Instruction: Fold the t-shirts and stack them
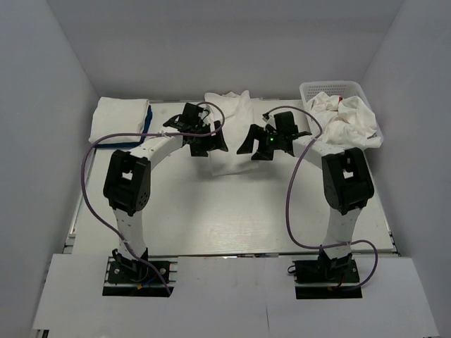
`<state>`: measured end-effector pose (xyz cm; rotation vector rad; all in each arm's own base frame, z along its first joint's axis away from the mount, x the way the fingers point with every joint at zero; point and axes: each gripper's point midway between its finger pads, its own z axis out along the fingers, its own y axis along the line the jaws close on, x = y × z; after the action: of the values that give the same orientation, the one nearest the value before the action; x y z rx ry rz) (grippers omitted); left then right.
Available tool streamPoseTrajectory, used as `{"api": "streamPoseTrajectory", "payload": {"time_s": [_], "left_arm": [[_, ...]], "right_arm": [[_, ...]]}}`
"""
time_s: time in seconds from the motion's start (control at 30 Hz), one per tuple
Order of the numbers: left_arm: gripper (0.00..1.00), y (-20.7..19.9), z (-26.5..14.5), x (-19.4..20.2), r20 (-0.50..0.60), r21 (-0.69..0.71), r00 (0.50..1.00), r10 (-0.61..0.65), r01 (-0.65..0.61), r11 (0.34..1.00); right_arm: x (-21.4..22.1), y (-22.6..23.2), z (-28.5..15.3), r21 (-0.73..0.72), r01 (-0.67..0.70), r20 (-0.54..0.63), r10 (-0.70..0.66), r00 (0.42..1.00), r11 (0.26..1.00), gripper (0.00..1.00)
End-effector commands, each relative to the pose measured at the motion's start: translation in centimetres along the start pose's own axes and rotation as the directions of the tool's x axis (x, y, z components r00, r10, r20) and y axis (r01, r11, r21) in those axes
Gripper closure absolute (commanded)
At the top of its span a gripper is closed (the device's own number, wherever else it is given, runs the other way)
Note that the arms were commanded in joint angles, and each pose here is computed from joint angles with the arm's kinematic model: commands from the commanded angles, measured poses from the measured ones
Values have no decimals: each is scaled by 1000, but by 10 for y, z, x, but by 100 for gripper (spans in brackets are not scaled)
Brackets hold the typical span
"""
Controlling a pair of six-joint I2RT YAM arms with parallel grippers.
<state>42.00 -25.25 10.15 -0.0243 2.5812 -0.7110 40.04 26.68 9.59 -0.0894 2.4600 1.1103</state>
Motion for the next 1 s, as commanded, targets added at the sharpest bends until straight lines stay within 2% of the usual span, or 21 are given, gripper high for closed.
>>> {"api": "streamPoseTrajectory", "payload": {"time_s": [0.0,0.2,0.4,0.57,0.67,0.8,0.87,0.9,0.93,0.97], "left_arm": [[0,-28,0,-5,7,131,1000,4,-5,991],[0,-40,19,11,-70,224,998,-4,20,974],[0,-32,32,28,-107,208,994,-17,39,977],[0,-11,45,59,-180,143,983,-43,69,987],[0,-2,47,83,-236,111,970,-56,84,990],[0,21,34,125,-314,16,946,-84,94,995],[0,19,17,131,-307,-1,949,-74,78,997],[0,18,8,142,-337,-16,938,-77,76,997],[0,12,-6,134,-310,-10,949,-66,66,998],[0,10,-13,130,-286,-26,958,-38,32,999]], "right_arm": [[7,-4,10,-47,-31,-10,31,999,998,10],[28,-34,24,-4,-137,-43,137,990,991,10],[31,-37,24,10,-136,-36,136,990,991,10],[42,-45,18,59,-114,-42,117,992,992,10],[64,-57,14,101,-117,-73,124,990,988,10],[94,-60,-6,169,-71,-118,92,989,983,10],[105,-59,-16,184,-40,-138,66,988,982,10],[110,-55,-23,183,10,-165,20,986,983,10],[99,-42,-31,167,52,-151,-27,988,985,10],[113,-37,-38,187,65,-204,-26,979,980,10]]}}
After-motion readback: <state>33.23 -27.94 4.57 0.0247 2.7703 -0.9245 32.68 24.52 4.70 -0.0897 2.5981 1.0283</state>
